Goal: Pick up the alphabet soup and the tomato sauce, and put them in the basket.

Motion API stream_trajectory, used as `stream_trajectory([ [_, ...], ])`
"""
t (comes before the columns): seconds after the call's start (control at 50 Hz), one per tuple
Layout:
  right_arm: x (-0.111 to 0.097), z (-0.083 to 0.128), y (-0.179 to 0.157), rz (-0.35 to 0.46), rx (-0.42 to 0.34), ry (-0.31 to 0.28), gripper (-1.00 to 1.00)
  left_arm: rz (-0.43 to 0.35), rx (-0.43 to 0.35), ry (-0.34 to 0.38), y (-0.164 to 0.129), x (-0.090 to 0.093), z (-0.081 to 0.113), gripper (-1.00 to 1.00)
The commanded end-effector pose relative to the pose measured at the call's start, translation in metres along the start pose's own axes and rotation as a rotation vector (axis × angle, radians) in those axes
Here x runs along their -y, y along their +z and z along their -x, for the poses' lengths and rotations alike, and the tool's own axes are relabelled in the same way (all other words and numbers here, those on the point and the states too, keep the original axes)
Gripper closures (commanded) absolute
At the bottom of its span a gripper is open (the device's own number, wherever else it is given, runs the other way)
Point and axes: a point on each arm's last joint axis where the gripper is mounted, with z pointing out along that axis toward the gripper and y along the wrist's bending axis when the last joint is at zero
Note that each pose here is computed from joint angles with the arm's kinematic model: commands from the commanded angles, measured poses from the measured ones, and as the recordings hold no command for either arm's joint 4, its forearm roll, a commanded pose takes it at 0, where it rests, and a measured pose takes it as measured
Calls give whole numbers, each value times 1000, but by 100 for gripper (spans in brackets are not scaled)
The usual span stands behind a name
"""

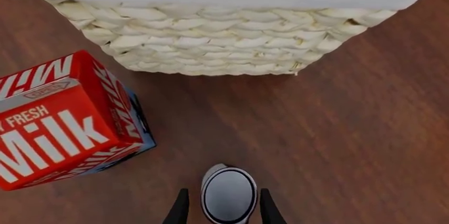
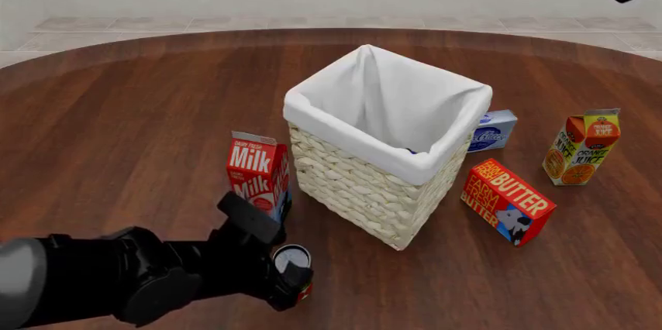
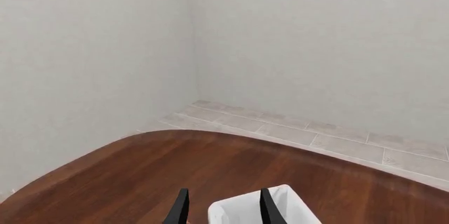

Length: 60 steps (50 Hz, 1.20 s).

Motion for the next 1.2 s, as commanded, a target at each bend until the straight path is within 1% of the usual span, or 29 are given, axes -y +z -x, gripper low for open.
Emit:
stream_trajectory([
  [0.02, 0, 1, -1, 0, 1, -2, -100, 0, -5, -5, 4, 0, -3, -100],
  [0.62, 0, 2, 0, 1, 6, -5, -100, -4, -6, -17, 8, 1, -8, -100],
  [0.64, 0, 2, 0, 1, 7, -4, -100, -3, -6, -18, 7, 0, -8, 100],
  [0.66, 0, 2, 0, 1, 7, -4, -100, 4, -3, -15, 7, -2, -6, 100],
  [0.9, 0, 3, -1, 1, 9, -5, -100, 5, -1, -18, 7, -2, -6, 100],
  [1.2, -1, 4, 0, 4, 13, -3, -100, 2, 13, -10, -5, -1, 0, 100],
])
